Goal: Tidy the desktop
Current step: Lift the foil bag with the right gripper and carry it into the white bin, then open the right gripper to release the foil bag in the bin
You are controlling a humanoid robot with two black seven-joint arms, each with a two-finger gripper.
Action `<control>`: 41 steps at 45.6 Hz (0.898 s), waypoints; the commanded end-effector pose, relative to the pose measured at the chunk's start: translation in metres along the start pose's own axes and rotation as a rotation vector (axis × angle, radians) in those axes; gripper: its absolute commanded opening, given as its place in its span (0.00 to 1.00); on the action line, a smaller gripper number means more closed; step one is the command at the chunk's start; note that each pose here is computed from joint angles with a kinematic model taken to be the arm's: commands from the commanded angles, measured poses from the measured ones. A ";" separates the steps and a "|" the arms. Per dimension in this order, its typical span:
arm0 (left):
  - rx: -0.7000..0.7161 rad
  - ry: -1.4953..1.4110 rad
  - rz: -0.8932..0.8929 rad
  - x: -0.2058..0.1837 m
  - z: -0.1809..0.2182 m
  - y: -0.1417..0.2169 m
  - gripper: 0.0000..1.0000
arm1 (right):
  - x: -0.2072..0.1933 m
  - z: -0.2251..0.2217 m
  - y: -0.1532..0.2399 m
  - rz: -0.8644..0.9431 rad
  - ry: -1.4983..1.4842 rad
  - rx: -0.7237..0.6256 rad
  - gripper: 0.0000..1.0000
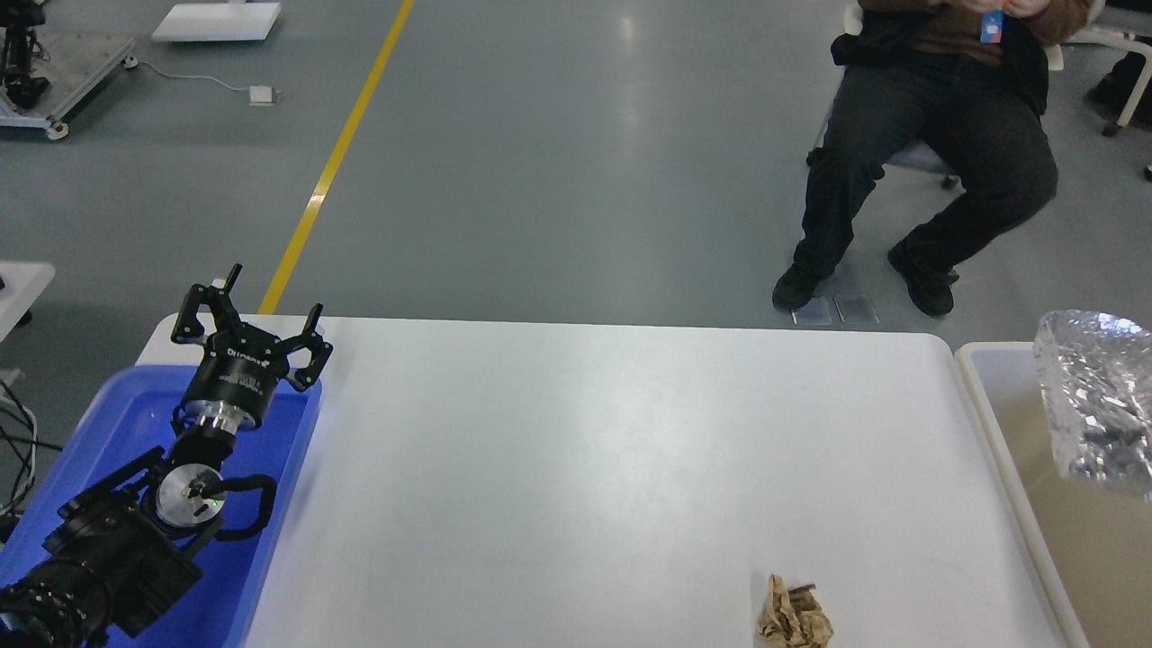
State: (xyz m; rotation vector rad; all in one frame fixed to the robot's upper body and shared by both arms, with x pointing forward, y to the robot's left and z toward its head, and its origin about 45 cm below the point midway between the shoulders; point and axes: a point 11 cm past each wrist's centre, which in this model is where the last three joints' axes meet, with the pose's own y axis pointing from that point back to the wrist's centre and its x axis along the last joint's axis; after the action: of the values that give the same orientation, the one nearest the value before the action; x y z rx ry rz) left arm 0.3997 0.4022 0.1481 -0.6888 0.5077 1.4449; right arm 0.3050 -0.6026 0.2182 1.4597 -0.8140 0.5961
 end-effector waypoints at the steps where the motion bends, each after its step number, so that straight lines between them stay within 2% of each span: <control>1: 0.001 0.000 0.001 0.000 0.000 0.001 1.00 | -0.049 0.040 -0.010 -0.025 -0.001 -0.181 0.00; 16: 0.001 -0.001 0.003 0.001 0.000 0.001 1.00 | -0.084 0.028 -0.032 0.029 -0.081 -0.248 0.00; 41: -0.001 -0.001 0.003 0.001 0.000 0.001 1.00 | -0.104 0.043 -0.033 0.247 -0.790 -0.552 0.00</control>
State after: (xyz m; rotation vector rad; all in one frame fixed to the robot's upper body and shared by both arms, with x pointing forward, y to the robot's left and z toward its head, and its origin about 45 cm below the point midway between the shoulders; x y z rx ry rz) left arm 0.3991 0.4024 0.1474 -0.6874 0.5083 1.4476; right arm 0.2722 -0.6308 0.1234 1.1454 -1.3903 0.1526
